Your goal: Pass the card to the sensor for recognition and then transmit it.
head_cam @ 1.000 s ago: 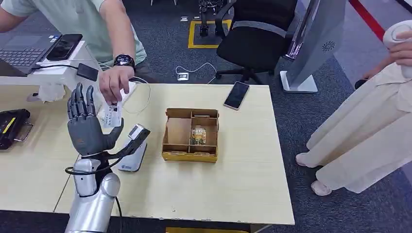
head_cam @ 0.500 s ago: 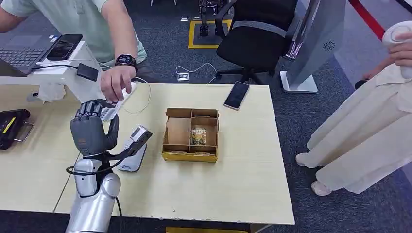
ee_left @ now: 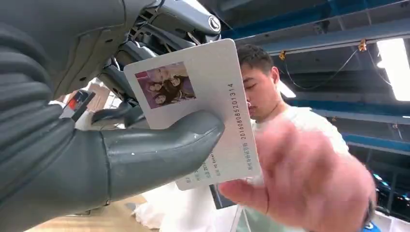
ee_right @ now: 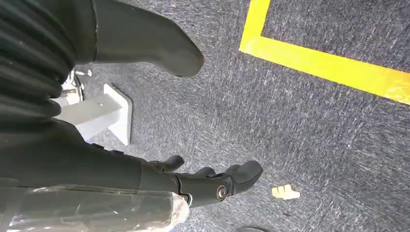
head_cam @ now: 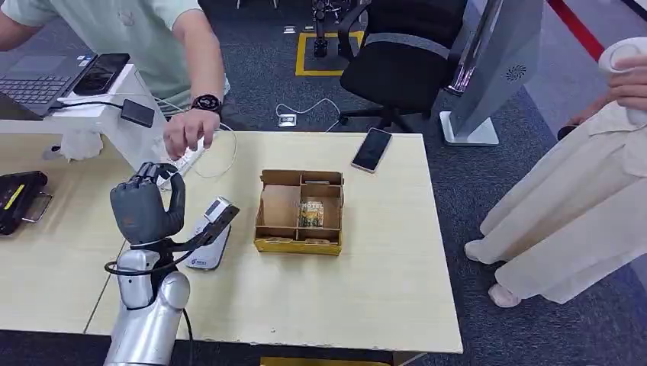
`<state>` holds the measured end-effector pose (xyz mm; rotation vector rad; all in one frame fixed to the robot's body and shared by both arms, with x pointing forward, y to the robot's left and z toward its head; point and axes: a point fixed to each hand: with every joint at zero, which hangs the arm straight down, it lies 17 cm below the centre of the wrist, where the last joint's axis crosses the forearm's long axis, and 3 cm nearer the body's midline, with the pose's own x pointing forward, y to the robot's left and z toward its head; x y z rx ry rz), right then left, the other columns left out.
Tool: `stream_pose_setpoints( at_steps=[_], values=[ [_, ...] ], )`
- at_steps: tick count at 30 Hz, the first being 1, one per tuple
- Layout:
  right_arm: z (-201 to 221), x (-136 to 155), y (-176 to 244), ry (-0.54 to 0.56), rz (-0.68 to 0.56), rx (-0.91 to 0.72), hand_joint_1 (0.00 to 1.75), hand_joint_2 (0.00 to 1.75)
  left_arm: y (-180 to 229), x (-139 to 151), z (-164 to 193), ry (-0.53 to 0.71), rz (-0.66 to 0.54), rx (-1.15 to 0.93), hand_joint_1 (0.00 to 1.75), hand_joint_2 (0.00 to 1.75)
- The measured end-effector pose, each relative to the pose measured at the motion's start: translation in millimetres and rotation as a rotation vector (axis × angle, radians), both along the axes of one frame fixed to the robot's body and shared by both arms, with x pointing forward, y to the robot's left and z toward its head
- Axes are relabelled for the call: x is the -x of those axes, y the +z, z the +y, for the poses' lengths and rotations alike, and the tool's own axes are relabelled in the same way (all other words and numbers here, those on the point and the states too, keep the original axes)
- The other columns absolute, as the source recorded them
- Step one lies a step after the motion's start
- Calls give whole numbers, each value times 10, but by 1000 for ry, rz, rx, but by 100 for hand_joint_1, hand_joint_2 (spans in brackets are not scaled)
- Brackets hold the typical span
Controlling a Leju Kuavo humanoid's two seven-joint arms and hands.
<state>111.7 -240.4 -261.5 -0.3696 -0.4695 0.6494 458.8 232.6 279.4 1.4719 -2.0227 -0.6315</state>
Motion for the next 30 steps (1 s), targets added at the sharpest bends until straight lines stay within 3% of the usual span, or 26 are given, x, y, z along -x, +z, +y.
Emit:
stream_pose_setpoints(
  at_steps=[19, 30],
  values=[
    [-5, 4, -2, -4, 2, 0, 0, 175, -449, -151, 183, -28, 161, 259, 175, 175],
    [3, 4, 0, 2, -1, -2, 0, 175, -358, 170, -181, -94, 47, -119, 175, 175]
  ],
)
